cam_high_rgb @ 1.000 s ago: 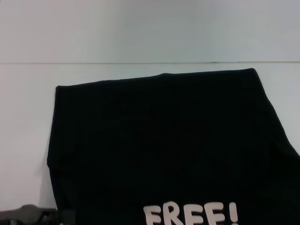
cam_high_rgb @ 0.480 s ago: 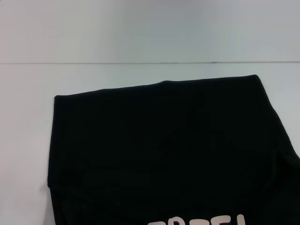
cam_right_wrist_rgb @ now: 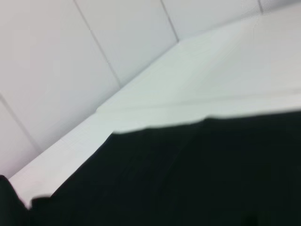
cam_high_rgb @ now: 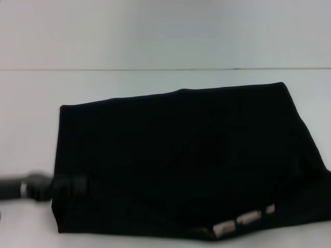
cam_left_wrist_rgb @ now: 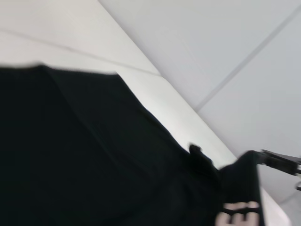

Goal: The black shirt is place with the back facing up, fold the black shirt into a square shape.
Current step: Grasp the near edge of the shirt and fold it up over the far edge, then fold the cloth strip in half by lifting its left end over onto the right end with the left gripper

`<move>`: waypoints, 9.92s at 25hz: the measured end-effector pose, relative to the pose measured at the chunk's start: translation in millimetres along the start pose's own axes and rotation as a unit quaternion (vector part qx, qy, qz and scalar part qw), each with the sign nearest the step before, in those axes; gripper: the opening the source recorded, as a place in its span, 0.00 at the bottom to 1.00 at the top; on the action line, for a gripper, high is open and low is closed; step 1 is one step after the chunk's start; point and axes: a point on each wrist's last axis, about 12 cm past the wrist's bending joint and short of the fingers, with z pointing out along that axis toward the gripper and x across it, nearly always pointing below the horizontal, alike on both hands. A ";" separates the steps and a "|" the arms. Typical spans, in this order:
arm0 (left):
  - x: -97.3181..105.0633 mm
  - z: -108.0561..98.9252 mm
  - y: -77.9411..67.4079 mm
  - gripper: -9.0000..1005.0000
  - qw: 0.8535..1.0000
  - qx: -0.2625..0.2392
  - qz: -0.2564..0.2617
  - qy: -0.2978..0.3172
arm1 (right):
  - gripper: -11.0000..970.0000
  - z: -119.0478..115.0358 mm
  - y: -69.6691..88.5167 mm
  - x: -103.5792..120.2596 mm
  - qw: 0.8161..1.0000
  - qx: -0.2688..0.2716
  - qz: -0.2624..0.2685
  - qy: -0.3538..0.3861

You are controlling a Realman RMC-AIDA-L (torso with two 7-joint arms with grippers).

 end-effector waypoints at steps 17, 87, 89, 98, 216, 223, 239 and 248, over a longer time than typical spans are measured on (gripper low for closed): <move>-129.1 54.8 53.9 0.01 0.972 -0.219 0.070 -0.036 | 0.16 86.9 -51.7 -87.1 0.992 0.128 0.006 -0.023; -102.3 28.0 35.1 0.88 0.980 -0.141 -0.129 -0.056 | 0.71 163.2 -29.2 -134.2 0.997 0.062 0.027 0.030; -91.4 22.1 36.3 0.88 0.975 -0.138 -0.163 -0.060 | 0.71 168.3 -26.3 -134.0 0.998 0.057 0.023 0.032; -57.8 20.4 41.7 0.89 0.937 -0.148 -0.313 -0.041 | 0.87 192.1 -14.0 -138.5 0.998 0.045 -0.003 0.047; -47.6 14.5 71.5 0.84 0.843 -0.236 -0.472 -0.103 | 0.96 206.1 -14.8 -153.2 0.996 0.083 -0.025 0.014; -45.4 13.4 71.8 0.78 0.853 -0.246 -0.452 -0.087 | 0.96 206.5 -14.5 -153.9 0.996 0.082 -0.025 0.013; -41.5 11.9 73.3 0.24 0.859 -0.258 -0.435 -0.076 | 0.96 206.4 -14.6 -154.3 0.996 0.082 -0.028 0.013; -37.2 9.7 70.9 0.04 0.888 -0.251 -0.380 -0.059 | 0.96 209.1 -12.2 -151.5 0.997 0.079 -0.025 0.010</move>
